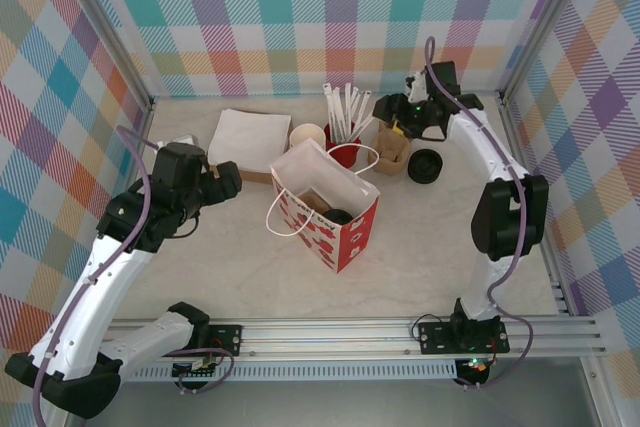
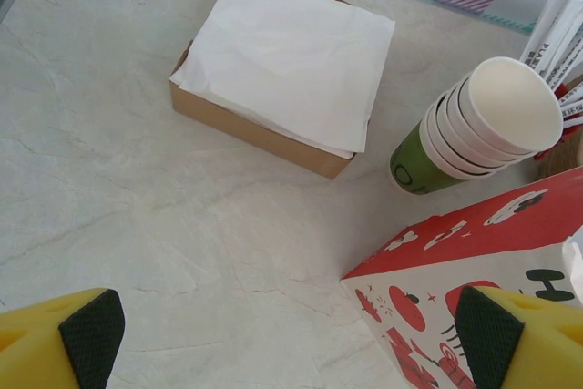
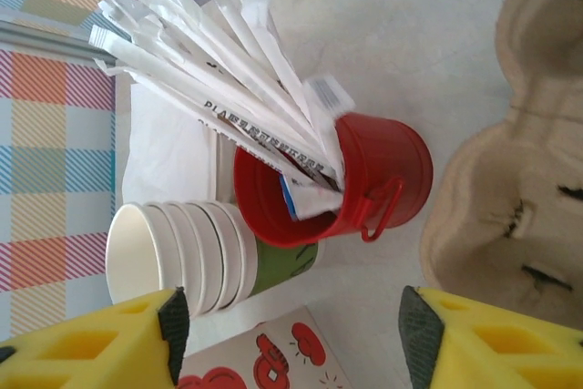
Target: Pack the takeout coffee
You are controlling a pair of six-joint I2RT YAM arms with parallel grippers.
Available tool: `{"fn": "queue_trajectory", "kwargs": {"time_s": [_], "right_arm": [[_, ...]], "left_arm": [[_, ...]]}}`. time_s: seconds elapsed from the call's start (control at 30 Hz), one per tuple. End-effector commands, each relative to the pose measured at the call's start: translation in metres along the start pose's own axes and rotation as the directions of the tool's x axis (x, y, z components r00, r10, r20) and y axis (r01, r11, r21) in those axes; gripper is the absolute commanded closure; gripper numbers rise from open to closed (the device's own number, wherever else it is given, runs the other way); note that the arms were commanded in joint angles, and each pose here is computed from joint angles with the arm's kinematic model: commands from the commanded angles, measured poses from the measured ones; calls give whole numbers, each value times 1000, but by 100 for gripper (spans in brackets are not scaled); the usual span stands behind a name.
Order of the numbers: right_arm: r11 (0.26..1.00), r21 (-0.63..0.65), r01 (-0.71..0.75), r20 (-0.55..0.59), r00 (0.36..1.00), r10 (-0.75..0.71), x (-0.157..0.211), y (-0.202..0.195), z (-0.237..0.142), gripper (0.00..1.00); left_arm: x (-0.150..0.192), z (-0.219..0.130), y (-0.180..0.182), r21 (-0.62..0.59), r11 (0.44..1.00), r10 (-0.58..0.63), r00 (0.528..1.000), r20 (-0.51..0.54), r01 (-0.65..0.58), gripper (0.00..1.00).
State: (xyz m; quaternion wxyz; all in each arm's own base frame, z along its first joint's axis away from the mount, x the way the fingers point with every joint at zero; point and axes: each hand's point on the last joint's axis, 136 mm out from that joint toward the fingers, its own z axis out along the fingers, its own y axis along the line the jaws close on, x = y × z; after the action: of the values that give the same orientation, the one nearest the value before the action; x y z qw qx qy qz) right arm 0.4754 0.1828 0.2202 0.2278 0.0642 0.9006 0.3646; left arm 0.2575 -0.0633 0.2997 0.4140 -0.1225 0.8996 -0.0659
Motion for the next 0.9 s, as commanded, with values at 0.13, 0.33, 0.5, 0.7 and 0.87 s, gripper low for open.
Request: {"fn": "queue_trajectory", "kwargs": {"time_s": [0.13,0.33,0.5,0.7,0.87], "right_arm": [[999,24,22,14,1000,-22,-17,8,19,45],[998,37,42,-3,999,-42,-18,9,31,59],[995,69,66,-12,998,-66,-16,8,32,73],[986,104,127,0,992,-128,-16,14,20,89],[977,121,173,25,984,-178,-19,22,3,93]], "left_arm": [[-3,-4,6,-33,999,4,1000,13,-3,4],[-2,-3,9,-53,998,16,1000,8,-15,4],[-1,-1,9,-55,998,20,1000,4,-20,4],[-1,1,8,-56,998,22,1000,2,-22,3],[-1,1,7,-52,998,21,1000,2,-21,3]]}}
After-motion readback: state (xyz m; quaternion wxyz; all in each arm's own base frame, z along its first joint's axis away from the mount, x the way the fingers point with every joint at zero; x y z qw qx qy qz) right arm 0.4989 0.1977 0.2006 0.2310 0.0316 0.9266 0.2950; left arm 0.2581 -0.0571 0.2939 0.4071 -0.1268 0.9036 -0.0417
